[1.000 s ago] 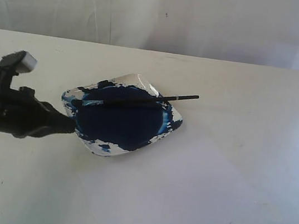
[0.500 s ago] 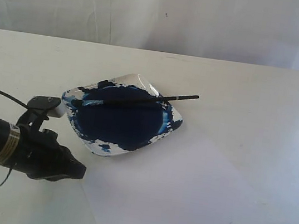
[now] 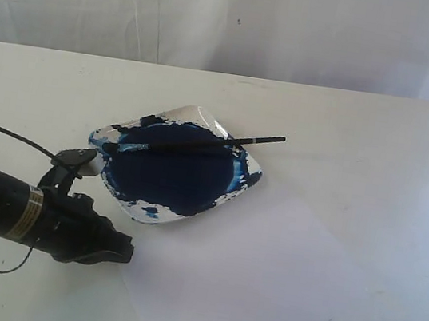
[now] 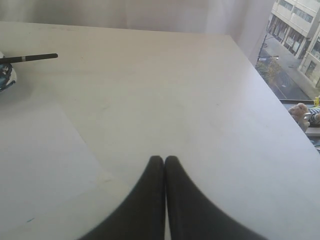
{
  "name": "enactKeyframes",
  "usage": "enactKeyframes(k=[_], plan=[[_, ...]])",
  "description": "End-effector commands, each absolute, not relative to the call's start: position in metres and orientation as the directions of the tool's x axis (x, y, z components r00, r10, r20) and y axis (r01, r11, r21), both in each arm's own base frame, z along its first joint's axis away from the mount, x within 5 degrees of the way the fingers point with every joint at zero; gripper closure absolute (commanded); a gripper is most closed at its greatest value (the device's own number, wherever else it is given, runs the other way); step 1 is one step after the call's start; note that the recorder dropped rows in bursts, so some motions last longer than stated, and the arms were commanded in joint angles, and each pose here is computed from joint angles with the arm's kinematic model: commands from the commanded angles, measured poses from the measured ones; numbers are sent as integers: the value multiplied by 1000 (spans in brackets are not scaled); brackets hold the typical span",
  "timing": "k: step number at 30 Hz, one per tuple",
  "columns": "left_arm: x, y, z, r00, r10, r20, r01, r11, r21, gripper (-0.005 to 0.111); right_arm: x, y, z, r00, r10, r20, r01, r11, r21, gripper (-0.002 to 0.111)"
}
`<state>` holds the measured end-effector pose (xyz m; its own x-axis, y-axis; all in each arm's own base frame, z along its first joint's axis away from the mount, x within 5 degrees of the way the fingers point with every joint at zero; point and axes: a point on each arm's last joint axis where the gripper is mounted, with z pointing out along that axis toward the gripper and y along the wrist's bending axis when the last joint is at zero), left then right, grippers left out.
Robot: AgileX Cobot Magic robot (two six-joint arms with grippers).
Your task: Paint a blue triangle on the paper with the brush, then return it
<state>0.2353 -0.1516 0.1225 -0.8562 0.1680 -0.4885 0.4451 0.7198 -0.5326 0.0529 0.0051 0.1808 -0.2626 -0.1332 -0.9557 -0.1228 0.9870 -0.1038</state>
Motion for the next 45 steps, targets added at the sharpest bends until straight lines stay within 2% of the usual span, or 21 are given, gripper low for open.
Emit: enactKeyframes(k=[1,7,16,23,45], plan=[[240,-156,121,-852,178,-492,458,708,-537,107,53,5,181,-251,-132,-959,-118,987,-105,108],[239,-158,113,-873,160,-460,431,693,-578,107,53,5,181,-251,-132,-959,-118,987,-105,108],[240,-158,113,-866,171,-470,445,694,-566,107,53,5,181,-251,-132,-959,-118,987,-105,108],[240,-158,114,-830,212,-516,504,680,-532,107,53,5,181,-251,-132,-959,-118,987,-105,108],[240,-158,114,-830,212,-516,504,680,-532,107,53,5,181,-251,-132,-959,-118,987,-105,108]])
